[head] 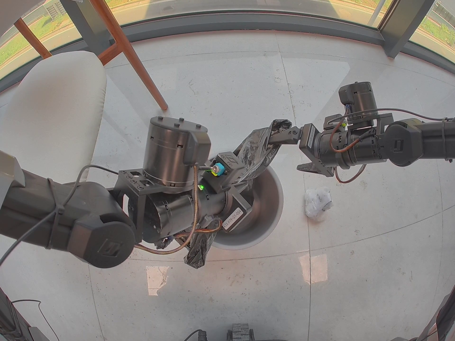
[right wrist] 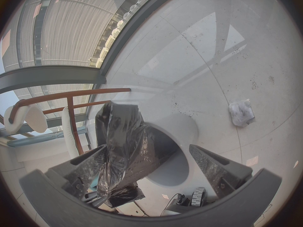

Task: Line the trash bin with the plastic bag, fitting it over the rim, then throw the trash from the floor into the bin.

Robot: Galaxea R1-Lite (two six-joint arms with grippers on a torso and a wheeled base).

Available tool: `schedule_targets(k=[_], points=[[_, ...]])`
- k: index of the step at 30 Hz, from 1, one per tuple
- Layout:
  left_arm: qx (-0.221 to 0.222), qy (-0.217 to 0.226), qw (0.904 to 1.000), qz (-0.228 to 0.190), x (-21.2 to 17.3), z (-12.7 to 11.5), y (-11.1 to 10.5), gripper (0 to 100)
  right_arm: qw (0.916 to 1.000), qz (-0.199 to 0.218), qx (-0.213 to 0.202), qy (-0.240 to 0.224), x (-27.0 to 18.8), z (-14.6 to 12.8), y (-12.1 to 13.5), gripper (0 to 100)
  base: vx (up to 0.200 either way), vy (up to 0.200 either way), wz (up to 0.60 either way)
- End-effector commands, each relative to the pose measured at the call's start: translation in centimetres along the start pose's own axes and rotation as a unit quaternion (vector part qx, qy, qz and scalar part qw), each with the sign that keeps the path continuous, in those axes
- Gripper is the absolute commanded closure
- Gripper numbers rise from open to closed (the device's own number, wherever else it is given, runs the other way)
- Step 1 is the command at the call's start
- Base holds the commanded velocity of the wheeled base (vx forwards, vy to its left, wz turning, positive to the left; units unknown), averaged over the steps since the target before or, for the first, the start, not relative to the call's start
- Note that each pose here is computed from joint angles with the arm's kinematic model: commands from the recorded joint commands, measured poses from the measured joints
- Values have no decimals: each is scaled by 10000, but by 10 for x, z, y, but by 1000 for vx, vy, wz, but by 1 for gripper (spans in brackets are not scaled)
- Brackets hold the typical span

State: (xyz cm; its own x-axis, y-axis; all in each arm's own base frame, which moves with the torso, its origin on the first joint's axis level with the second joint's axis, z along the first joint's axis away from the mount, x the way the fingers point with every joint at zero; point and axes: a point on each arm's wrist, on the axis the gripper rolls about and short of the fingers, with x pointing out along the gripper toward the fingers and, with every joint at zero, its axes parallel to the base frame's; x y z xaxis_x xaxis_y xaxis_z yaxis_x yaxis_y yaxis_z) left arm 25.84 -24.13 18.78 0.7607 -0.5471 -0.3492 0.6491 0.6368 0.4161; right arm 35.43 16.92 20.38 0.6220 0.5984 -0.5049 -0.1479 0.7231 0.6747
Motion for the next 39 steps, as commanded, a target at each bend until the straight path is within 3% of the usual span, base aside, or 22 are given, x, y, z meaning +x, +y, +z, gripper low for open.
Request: schedule_targets(k=[1, 7, 21, 22, 32, 39], points=[[-1, -11, 10000, 5, -1, 0, 0, 100, 9999, -4, -26, 149, 4, -10, 2, 0, 0, 0, 0], [-11, -25, 10000, 29, -3, 2, 1, 100, 9995, -38, -48, 320, 13, -20, 2, 0, 0, 0, 0], [-9, -11, 10000, 22, -3, 1, 1, 100, 9997, -31, -107, 218, 11, -20, 8, 0, 0, 0, 0], [-8, -4, 10000, 19, -3, 0, 1, 100, 9997, -52, -116, 203, 11, -21, 9, 100, 0, 0, 0], [7, 124, 9999, -29, -4, -7, -2, 100, 9988, -119, -297, 360, 21, -47, 25, 100, 0, 0, 0], [5, 114, 9999, -33, -11, -8, -1, 100, 9988, -108, -324, 354, 21, -48, 27, 100, 0, 0, 0]])
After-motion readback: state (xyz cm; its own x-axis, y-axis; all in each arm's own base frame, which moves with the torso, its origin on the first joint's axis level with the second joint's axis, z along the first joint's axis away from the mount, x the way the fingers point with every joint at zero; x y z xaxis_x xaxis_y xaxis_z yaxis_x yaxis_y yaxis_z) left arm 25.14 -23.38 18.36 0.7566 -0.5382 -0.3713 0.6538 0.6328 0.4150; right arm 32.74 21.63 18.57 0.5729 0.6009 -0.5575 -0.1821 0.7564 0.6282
